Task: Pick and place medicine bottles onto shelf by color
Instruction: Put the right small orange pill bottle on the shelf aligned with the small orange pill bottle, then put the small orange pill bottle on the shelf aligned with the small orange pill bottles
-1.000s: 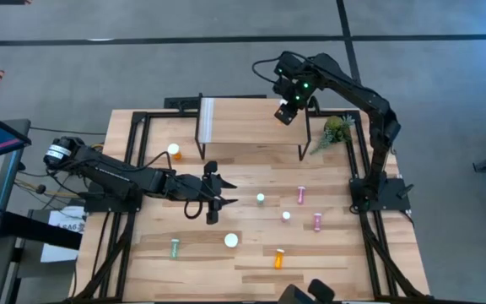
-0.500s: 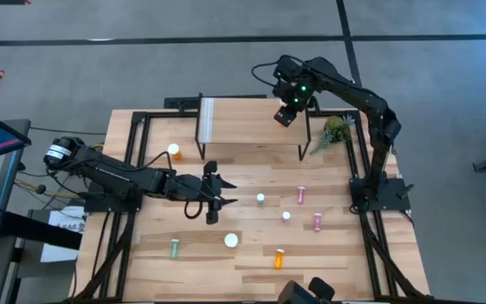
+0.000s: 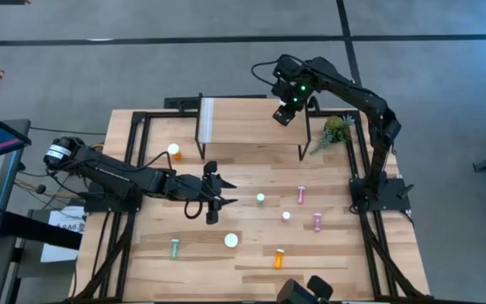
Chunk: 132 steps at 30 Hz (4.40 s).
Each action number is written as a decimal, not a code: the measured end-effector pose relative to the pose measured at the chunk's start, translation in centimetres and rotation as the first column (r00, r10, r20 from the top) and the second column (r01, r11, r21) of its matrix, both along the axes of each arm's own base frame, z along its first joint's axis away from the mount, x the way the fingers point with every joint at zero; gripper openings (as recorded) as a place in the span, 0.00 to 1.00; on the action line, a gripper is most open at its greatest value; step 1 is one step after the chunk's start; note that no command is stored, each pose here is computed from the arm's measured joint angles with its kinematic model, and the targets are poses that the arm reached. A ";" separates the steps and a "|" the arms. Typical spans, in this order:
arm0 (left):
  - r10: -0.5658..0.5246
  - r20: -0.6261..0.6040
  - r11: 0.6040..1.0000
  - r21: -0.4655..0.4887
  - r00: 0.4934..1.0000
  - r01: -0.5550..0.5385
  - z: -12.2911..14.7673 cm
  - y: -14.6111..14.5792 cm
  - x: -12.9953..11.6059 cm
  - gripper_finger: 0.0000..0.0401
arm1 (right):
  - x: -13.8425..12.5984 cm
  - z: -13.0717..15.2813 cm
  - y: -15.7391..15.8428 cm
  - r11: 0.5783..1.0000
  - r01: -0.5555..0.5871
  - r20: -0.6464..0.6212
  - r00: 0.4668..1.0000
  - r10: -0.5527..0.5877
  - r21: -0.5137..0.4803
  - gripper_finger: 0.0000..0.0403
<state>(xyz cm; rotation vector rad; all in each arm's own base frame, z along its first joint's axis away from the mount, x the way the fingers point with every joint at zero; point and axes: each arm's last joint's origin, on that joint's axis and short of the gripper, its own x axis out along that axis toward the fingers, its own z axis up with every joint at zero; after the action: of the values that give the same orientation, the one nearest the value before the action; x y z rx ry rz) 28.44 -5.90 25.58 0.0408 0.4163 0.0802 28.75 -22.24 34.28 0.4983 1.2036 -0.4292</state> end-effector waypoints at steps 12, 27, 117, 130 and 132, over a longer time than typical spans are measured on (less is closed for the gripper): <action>0.003 0.001 1.000 -0.008 1.000 -0.003 0.0 0.0 0.0 0.45 | -0.1 0.0 0.0 1.000 0.007 -0.014 1.000 -0.007 -0.007 0.38; 0.005 0.002 1.000 -0.015 1.000 -0.004 0.0 0.0 0.0 0.45 | 0.0 0.0 0.1 1.000 0.006 -0.015 1.000 -0.006 -0.007 0.38; 0.016 -0.005 0.999 -0.047 1.000 -0.017 -0.1 0.0 0.0 0.45 | -5.3 5.9 10.4 0.996 -0.080 0.095 0.992 0.084 -0.046 0.54; 0.022 0.017 0.997 -0.068 1.000 -0.021 0.1 0.0 0.1 0.45 | -7.1 1.1 26.6 0.966 -0.237 0.180 0.951 0.252 -0.103 0.54; 0.022 0.017 0.997 -0.068 1.000 -0.021 0.1 0.0 0.1 0.45 | -7.1 -0.9 28.5 0.964 -0.254 0.181 0.947 0.264 -0.078 0.54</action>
<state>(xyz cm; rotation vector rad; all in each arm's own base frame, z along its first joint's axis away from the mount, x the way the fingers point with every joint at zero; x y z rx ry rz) 28.50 -5.93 25.70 -0.0314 0.4011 0.0875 21.65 6.24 33.40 0.3201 1.0524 -0.1835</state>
